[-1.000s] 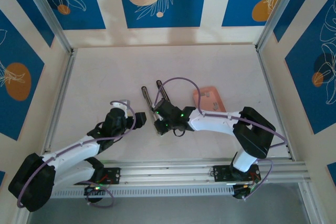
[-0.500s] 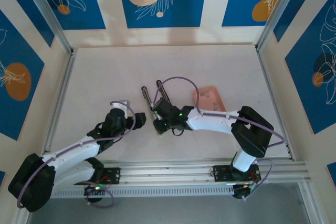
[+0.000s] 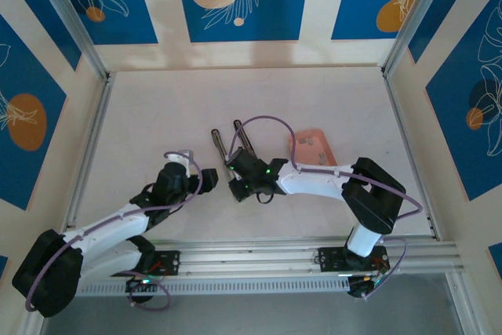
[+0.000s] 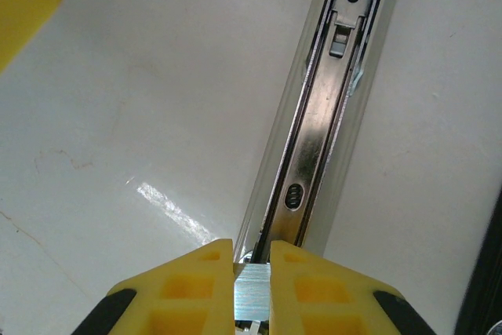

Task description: Load the staples into the stapler

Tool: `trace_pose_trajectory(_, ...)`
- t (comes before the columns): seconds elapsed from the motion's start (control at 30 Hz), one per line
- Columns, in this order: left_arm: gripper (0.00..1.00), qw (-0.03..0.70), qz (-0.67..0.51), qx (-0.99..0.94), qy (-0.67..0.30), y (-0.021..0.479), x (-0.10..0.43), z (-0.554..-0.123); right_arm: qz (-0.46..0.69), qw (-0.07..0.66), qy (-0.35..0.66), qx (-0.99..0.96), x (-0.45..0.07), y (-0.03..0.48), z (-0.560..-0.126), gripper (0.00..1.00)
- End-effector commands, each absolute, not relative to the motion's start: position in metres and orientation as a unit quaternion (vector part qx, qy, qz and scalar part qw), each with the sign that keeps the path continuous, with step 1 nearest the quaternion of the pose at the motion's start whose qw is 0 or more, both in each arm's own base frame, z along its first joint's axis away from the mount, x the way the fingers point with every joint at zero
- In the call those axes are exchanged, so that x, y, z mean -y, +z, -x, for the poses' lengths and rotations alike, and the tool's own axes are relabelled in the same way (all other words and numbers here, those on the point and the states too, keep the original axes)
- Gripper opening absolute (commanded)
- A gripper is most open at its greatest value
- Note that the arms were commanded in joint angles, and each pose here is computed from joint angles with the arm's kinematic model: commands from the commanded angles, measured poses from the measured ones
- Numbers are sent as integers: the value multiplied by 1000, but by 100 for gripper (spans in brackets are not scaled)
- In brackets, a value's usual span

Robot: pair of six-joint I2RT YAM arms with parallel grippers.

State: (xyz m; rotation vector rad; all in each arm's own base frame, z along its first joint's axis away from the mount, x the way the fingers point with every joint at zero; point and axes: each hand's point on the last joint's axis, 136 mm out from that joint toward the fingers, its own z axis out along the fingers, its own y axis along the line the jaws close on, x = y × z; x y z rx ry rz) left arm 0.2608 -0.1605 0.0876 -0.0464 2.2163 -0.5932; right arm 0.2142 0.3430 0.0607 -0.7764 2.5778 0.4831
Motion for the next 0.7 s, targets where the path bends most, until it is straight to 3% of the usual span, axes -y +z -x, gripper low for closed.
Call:
trace_pose_trajectory(0.0,91,416,28,-878,-233,86,155,-261,271,200,159,-928,-342,60,-214,15)
trace_pose_trajectory(0.67,92,414,31,-879,-236,85,156,-261,264,239,174,-918,-339,85,-222,15)
